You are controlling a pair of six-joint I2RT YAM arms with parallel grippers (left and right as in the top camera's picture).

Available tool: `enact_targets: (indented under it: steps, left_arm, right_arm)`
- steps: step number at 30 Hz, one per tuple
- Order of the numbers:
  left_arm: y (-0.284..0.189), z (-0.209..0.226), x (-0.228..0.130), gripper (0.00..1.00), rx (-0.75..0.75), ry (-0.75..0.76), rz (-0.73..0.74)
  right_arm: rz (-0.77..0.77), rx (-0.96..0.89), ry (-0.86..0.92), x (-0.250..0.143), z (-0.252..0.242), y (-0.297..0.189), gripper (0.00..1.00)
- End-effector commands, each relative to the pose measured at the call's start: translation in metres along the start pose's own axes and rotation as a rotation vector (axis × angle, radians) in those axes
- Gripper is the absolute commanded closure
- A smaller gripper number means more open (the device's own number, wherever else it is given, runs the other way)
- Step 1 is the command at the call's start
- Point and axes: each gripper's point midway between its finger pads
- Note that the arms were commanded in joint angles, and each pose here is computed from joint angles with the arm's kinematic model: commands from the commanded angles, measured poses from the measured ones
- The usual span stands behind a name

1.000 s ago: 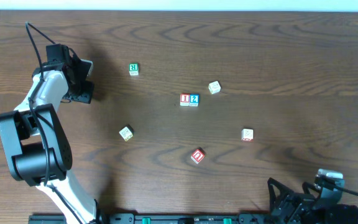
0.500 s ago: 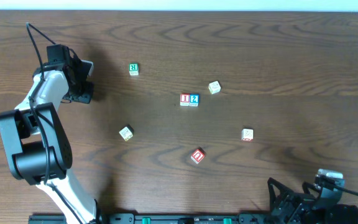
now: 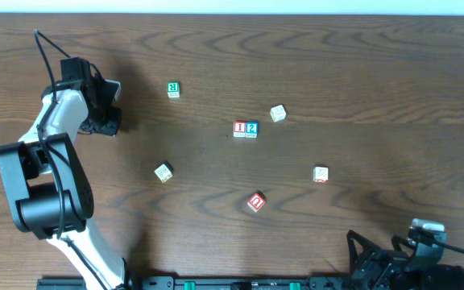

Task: Spell out Ai2
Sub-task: 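Carry the A block toward the left side of the I block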

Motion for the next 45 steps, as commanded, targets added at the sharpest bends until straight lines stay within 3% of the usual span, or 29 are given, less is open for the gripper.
enact_targets:
  steps: [1,8,10,11,16,19,22,30,39,45]
  left_arm:
    - [-0.012,0.011,0.016,0.74,0.019,-0.034,-0.02]
    - [-0.072,0.005,0.074,0.82,-0.008,-0.134,-0.131]
    - [-0.092,-0.011,0.097,0.85,-0.031,-0.122,-0.178]
    - [-0.1,-0.019,0.108,0.93,-0.032,-0.118,-0.199]
    - [-0.121,-0.103,0.158,0.94,-0.076,-0.043,-0.289]
    - [-0.116,-0.152,0.171,0.94,-0.09,-0.117,-0.288]
    - [-0.103,-0.188,0.174,0.94,-0.071,-0.146,-0.263]
    - [-0.042,-0.265,0.145,0.94,-0.105,-0.048,-0.082]
    - [-0.038,-0.272,0.136,0.94,-0.114,-0.08,-0.039]
    - [-0.067,-0.252,0.129,0.94,-0.019,-0.046,-0.05]
  right_arm:
    - [-0.003,0.001,0.012,0.0,-0.001,-0.001,0.01]
    - [-0.003,0.001,0.012,0.0,-0.001,-0.001,0.01]
    - [-0.003,0.001,0.012,0.0,-0.001,-0.001,0.01]
    - [-0.003,0.001,0.012,0.0,-0.001,-0.001,0.01]
    - [-0.003,0.001,0.012,0.0,-0.001,-0.001,0.01]
    - [-0.003,0.001,0.012,0.0,-0.001,-0.001,0.01]
    - [-0.003,0.001,0.012,0.0,-0.001,-0.001,0.01]
    - [-0.003,0.001,0.012,0.0,-0.001,-0.001,0.01]
    - [-0.003,0.001,0.012,0.0,-0.001,-0.001,0.01]
    - [-0.003,0.001,0.012,0.0,-0.001,-0.001,0.01]
Point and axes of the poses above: each gripper's point midway between its finger pads, its own y axis out along the fingers, its own z axis along the line the jaws close on, x = y × z, and after that the axes turned 9 degrees about y, right-handed
